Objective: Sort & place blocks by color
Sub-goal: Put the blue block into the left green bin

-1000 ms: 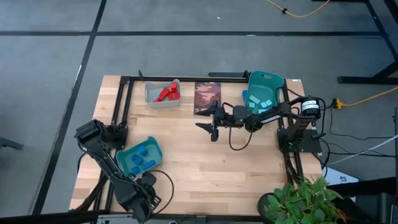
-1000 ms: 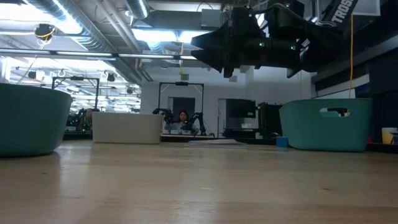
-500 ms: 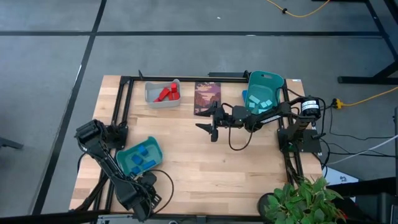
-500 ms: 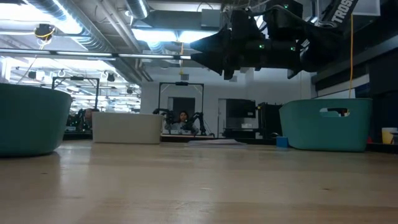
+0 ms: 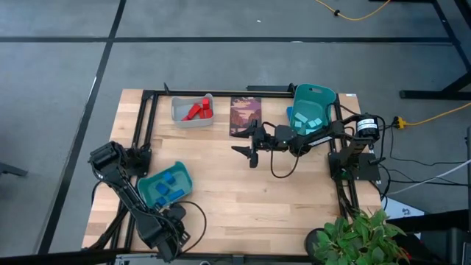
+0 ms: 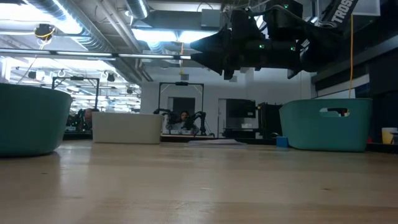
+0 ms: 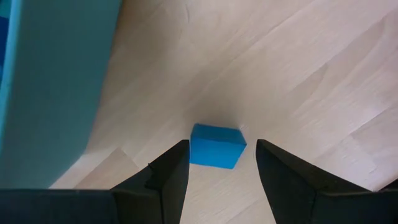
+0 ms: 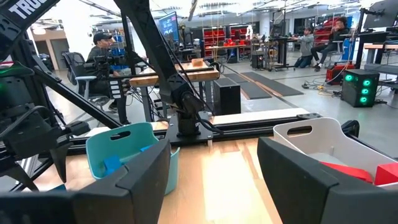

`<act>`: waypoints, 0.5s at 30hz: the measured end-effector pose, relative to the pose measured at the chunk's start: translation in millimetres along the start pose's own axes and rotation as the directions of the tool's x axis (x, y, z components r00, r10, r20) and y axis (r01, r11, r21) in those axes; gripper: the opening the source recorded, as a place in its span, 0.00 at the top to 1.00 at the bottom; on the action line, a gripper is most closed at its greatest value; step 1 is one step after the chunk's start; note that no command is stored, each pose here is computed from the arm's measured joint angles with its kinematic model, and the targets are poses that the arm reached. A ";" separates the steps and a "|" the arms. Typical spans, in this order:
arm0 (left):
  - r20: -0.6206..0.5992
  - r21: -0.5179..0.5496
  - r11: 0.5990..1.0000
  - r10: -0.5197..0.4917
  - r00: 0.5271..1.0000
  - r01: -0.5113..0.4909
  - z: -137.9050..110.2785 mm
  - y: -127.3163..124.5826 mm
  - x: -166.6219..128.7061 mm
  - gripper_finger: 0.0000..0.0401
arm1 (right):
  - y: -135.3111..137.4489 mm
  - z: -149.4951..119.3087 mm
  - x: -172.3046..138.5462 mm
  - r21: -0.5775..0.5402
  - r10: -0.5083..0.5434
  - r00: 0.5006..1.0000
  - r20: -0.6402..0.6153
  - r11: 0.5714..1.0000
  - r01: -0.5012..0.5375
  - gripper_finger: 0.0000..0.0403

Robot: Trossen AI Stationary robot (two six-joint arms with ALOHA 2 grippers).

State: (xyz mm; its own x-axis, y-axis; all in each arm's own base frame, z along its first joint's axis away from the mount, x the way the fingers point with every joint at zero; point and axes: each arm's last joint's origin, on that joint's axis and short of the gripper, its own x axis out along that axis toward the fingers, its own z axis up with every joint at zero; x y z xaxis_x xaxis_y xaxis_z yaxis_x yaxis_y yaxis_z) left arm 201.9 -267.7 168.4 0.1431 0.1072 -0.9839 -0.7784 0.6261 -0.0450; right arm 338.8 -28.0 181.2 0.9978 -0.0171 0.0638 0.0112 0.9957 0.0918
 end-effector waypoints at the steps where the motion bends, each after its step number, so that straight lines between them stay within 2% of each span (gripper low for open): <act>1: -0.008 0.007 1.000 0.002 1.000 -0.002 -0.2 0.1 0.0 0.55 | 0.0 -0.1 -0.1 0.000 0.000 1.000 0.000 1.000 0.000 0.39; 8: -0.017 0.037 0.999 0.020 1.000 -0.020 -0.3 2.1 0.7 0.55 | 0.0 -0.1 -0.1 0.000 0.000 1.000 0.000 1.000 0.000 0.39; 15: -0.035 0.046 0.999 0.025 0.999 -0.023 -3.2 10.8 17.3 0.55 | 0.0 0.0 -0.1 0.000 0.000 1.000 0.000 1.000 0.000 0.39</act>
State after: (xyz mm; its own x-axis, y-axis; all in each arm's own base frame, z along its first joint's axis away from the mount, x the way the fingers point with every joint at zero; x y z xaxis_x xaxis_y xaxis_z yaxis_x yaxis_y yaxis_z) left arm 194.0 -261.6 150.3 0.1022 0.0953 -0.9902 -0.7524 0.6586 -0.0143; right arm 338.7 -28.0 181.1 0.9978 -0.0172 0.0638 0.0112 0.9957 0.0922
